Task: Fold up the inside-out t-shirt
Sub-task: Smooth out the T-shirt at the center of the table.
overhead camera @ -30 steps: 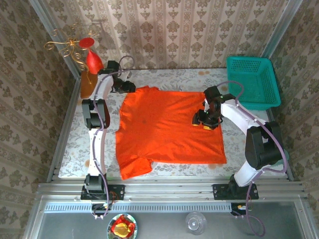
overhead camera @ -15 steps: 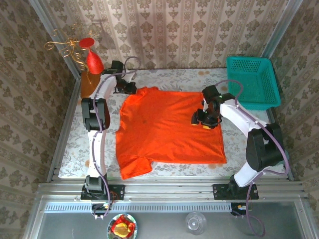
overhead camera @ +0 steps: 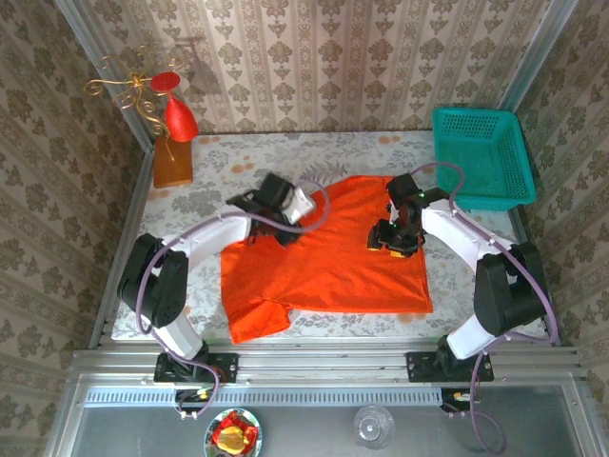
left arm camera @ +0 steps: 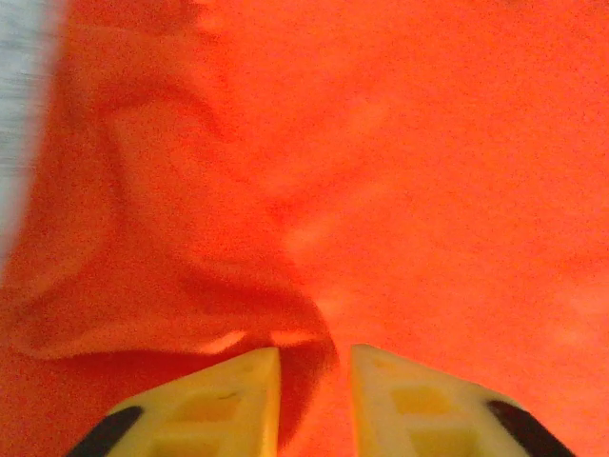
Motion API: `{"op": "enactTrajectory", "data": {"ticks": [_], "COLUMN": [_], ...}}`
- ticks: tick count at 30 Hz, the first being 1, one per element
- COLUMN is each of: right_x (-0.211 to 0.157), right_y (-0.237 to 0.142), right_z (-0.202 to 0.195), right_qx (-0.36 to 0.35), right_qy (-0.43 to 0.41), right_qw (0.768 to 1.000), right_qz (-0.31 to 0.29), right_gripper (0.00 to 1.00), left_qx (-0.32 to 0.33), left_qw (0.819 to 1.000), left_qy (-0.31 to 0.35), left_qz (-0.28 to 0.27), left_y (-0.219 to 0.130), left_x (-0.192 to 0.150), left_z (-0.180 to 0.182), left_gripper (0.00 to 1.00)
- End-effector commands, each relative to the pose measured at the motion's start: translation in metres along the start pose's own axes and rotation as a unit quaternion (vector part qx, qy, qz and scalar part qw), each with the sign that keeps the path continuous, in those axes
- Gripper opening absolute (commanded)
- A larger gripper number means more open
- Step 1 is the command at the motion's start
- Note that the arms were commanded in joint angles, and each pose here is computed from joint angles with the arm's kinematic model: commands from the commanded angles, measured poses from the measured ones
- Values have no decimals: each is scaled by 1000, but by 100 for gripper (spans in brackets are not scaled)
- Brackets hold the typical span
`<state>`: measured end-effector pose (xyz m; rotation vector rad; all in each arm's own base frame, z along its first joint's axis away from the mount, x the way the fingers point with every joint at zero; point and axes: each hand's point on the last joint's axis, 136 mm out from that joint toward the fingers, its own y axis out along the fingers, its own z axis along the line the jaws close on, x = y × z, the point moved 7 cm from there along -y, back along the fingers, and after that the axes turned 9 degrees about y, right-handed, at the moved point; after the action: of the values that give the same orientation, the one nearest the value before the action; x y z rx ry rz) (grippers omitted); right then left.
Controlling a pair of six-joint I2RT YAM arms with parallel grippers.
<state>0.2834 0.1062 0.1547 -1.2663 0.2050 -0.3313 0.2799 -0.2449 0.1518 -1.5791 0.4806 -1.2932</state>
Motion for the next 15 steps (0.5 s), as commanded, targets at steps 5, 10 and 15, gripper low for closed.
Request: {"op": "enactTrajectory", "data": {"ticks": [5, 10, 15], "right_x": [4, 7, 6], "right_y": [0, 2, 7], "right_z": [10, 18, 21], "right_qx": [18, 26, 28], "right_qy": [-2, -9, -13], "right_qw": [1000, 1000, 1000], "right_qz": [-14, -13, -6], "right_gripper": [58, 57, 57], "left_qx": [16, 42, 34], "left_qw": [990, 961, 929], "left_qy": [-128, -266, -364], "left_qz": [-63, -59, -47], "left_y": [-19, -26, -23], "left_x": [10, 6, -4], "left_z": [4, 40, 65], "left_gripper": [41, 46, 46]}}
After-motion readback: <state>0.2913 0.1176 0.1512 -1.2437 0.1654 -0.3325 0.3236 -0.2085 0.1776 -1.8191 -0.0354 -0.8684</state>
